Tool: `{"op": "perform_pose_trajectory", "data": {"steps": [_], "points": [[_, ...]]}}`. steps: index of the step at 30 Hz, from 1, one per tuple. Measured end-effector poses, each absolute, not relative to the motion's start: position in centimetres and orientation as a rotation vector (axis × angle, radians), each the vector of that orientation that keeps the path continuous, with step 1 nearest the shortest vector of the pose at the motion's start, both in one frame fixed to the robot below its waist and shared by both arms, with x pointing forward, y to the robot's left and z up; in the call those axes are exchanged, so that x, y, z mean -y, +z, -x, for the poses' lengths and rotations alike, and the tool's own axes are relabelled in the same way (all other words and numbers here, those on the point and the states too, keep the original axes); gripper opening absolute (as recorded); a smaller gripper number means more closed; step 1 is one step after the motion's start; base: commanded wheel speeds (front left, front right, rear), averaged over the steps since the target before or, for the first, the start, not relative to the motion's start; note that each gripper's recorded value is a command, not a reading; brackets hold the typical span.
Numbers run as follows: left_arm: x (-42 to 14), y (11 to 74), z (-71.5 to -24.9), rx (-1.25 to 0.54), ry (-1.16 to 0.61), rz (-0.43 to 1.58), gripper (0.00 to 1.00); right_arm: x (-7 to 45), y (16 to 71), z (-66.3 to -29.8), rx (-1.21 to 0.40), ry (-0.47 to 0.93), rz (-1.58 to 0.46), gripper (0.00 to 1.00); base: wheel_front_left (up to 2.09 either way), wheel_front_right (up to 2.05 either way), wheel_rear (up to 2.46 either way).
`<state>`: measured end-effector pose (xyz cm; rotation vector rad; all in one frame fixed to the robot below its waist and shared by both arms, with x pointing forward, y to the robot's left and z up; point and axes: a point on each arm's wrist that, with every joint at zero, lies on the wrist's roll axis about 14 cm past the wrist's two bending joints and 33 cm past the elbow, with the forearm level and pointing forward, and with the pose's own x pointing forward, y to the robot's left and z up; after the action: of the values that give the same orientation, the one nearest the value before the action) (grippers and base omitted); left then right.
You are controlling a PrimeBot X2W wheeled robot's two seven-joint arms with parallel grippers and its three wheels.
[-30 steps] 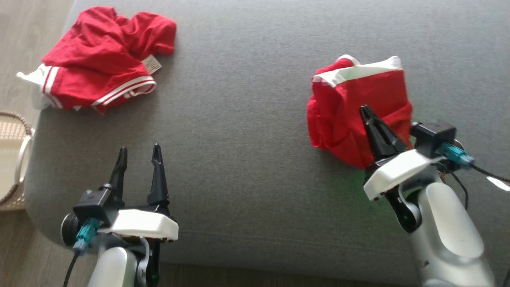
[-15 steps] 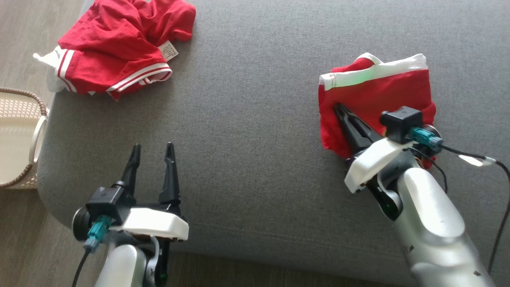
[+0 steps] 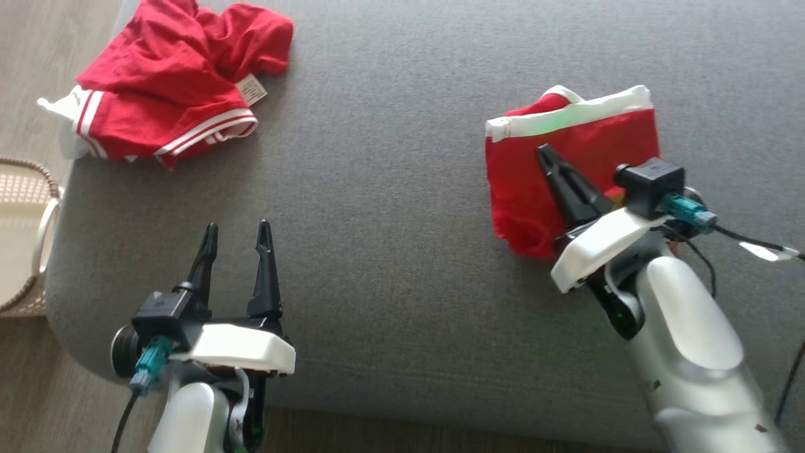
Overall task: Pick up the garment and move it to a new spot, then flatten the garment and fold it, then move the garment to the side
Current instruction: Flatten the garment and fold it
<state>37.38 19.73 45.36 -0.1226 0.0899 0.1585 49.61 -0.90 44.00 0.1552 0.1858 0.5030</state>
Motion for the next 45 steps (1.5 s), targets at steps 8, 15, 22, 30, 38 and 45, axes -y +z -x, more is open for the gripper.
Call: {"op": "perform_pose_trajectory", "data": {"steps": [8,15,22,30,38,45], "points": [[-18.2,45.9,-38.1,-0.07,0.104,0.136,1.0,4.9,41.5,-47.4,-0.299,0.417,-0.083,0.0,0.0,0.0,0.0],[-17.4,46.4,-38.6,-0.052,0.077,0.136,1.0,3.7,41.1,-44.4,-0.356,0.474,-0.087,0.0,0.0,0.0,0.0],[-17.1,46.8,-38.8,-0.04,0.066,0.138,1.0,4.6,43.3,-44.6,-0.283,0.447,-0.106,0.0,0.0,0.0,0.0],[-16.9,47.7,-38.4,-0.015,0.061,0.143,1.0,7.9,48.6,-46.2,-0.104,0.347,-0.124,0.0,0.0,0.0,0.0],[-17.2,48.7,-38.2,0.017,0.066,0.138,1.0,13.3,53.6,-46.9,0.104,0.194,-0.124,0.0,0.0,0.0,0.0],[-17.7,49.4,-37.9,0.037,0.081,0.138,1.0,16.6,53.7,-45.6,0.133,0.098,-0.126,0.0,0.0,0.0,0.0]]}}
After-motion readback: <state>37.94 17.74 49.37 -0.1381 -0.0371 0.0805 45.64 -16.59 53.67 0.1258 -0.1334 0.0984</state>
